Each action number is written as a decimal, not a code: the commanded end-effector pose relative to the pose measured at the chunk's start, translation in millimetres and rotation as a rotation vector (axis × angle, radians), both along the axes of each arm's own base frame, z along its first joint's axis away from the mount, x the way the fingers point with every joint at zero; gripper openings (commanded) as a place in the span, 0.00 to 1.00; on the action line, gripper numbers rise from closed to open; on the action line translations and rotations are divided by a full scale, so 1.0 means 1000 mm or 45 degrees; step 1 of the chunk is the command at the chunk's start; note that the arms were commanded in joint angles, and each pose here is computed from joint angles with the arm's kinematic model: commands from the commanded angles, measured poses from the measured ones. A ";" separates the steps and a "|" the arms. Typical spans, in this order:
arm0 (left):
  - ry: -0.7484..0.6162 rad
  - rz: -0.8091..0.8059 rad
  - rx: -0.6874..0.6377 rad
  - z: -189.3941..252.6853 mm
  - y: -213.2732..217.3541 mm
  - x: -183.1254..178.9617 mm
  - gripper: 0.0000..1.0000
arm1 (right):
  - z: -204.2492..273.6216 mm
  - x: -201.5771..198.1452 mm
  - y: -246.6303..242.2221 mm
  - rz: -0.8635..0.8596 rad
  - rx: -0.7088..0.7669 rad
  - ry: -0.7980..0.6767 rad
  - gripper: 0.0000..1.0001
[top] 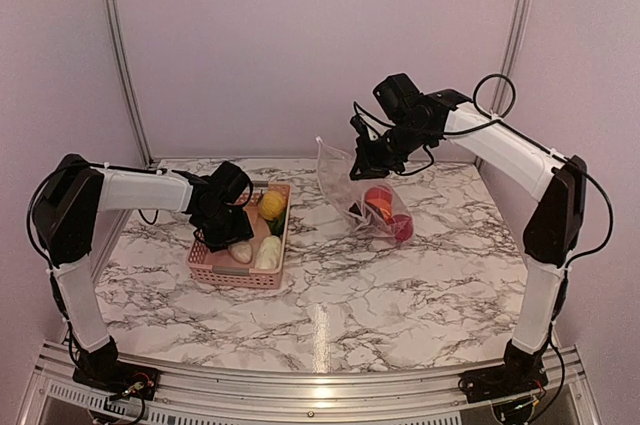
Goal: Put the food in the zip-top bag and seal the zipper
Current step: Pick up the fake vegetable from the bin, then place the fake vegetable in the zipper food storage bag, then adjust the zipper food storage bag at the center of the board, then pick up the fake vegetable from the bin, then place the fake vegetable in the zipper food storage bag.
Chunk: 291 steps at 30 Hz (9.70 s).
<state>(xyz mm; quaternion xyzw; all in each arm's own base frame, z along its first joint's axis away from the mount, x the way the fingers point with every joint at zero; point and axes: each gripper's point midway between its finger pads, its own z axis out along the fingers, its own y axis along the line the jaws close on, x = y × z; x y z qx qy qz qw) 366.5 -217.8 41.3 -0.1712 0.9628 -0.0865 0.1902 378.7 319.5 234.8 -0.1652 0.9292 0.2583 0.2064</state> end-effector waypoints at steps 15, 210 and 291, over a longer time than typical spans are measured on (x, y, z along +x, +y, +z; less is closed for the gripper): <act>-0.255 -0.194 -0.248 0.112 -0.036 0.025 0.45 | 0.022 -0.012 0.001 0.006 0.045 -0.047 0.00; -0.413 -0.396 0.023 0.114 -0.011 -0.034 0.98 | 0.040 -0.003 -0.021 0.014 0.099 -0.125 0.00; -0.878 -0.668 -0.909 0.324 -0.145 -0.015 0.38 | 0.051 -0.021 -0.002 0.030 0.212 -0.094 0.00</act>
